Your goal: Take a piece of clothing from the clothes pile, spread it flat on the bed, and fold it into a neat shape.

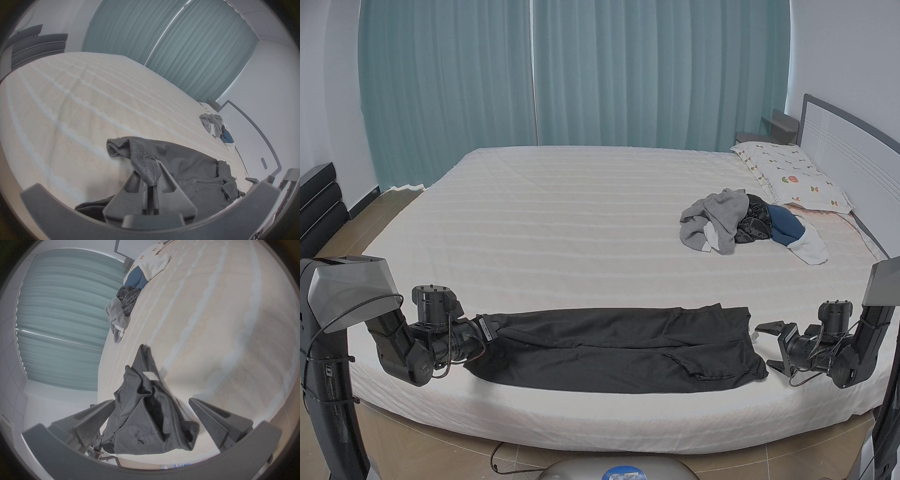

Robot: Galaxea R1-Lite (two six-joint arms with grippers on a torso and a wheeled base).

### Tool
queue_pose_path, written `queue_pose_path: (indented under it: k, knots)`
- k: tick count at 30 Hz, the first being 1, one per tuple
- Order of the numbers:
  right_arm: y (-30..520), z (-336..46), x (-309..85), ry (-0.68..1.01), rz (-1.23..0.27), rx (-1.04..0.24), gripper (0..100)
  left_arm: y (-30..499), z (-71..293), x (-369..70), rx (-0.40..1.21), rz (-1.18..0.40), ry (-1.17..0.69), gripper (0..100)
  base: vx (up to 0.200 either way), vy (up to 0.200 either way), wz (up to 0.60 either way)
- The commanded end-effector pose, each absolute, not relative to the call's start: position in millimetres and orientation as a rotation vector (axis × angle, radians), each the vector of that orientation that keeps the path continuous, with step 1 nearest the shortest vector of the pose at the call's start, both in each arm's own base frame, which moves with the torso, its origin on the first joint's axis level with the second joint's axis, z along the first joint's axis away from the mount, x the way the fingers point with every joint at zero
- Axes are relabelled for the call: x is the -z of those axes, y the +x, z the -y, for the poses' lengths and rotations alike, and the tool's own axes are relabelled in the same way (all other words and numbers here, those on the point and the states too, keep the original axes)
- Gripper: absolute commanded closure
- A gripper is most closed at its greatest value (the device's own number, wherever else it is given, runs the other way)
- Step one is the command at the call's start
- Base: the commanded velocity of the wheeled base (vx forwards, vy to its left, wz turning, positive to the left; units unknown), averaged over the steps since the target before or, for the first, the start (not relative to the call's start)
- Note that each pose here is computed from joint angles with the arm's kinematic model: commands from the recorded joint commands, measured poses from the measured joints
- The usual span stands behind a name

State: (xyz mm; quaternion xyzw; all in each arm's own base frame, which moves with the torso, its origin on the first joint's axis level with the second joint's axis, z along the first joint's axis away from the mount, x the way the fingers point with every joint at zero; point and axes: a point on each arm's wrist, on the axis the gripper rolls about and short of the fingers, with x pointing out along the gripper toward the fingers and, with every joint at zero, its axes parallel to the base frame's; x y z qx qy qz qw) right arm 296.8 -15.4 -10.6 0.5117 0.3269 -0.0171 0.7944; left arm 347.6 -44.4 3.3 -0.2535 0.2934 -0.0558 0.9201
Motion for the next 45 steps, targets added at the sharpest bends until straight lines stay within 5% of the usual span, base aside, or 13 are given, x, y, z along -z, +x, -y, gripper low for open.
queue_pose_path:
  k: [1, 31, 45]
  knots:
    - [296.7, 15.4, 11.2, 1.1, -0.705, 0.038, 0, 349.2, 56.6, -26.1, 0.125, -0.556, -0.505, 100, 0.0, -0.2, 0.0]
    - [295.6, 13.1, 14.0, 1.087, -0.718, 0.037, 0, 363.9, 168.6, -111.9, 0.123, -0.781, -0.434, 100, 0.0, -0.2, 0.0]
    - [295.7, 11.4, 14.5, 1.084, -0.72, 0.037, 0, 384.2, 216.8, -87.0, 0.135, -0.869, -0.453, 100, 0.0, -0.086, 0.0]
